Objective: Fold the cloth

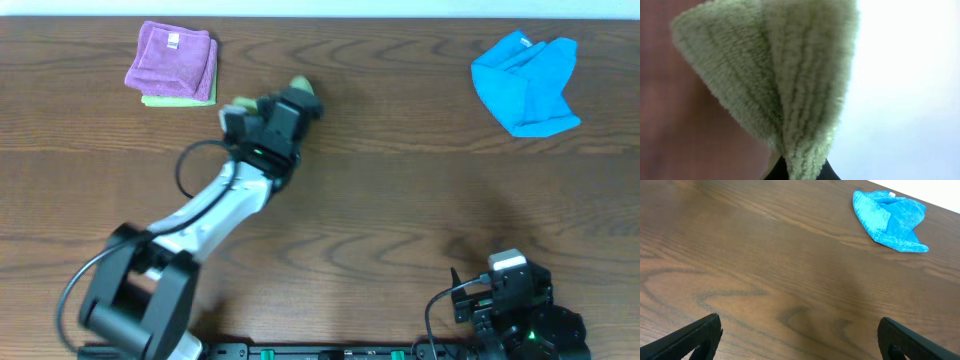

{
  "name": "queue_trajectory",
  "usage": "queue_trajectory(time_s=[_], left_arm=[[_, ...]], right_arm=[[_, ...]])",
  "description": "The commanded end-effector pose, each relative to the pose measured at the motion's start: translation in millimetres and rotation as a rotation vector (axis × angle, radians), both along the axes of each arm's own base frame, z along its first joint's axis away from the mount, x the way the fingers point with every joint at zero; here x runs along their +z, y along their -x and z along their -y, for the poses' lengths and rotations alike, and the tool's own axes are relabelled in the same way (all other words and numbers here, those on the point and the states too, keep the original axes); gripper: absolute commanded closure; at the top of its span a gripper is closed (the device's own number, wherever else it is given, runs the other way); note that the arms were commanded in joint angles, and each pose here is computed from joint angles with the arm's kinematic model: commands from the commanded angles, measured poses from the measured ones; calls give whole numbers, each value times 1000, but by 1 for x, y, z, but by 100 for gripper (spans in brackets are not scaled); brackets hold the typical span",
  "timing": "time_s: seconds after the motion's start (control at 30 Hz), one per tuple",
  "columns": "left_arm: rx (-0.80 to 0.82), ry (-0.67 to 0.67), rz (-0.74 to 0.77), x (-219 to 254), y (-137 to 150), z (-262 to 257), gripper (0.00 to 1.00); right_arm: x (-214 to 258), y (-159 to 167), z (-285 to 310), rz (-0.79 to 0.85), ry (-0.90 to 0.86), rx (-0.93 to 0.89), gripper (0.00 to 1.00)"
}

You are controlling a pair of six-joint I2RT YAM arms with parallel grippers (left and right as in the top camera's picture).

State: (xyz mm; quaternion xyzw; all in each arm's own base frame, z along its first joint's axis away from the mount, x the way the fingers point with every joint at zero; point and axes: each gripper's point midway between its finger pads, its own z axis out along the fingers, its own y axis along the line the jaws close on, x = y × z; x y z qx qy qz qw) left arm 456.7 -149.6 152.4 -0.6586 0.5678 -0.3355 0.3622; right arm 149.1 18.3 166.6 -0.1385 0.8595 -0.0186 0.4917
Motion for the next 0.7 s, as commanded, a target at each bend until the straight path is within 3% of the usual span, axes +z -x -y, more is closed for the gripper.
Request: queue_trajectory(time_s=[0.0, 0.27, 0.47, 0.67], left_arm=[[66, -29, 72, 38, -8, -31, 94], [119, -78, 161, 98, -38, -105, 94], [14, -285, 220, 152, -83, -165, 94], [-90, -456, 219, 152, -137, -183, 94]], right_arm=[[-1, 0, 0, -1, 4, 4, 1], [-1, 0, 0, -1, 4, 4, 1], [-1, 0, 0, -1, 4, 4, 1], [-1, 0, 0, -1, 4, 4, 1]])
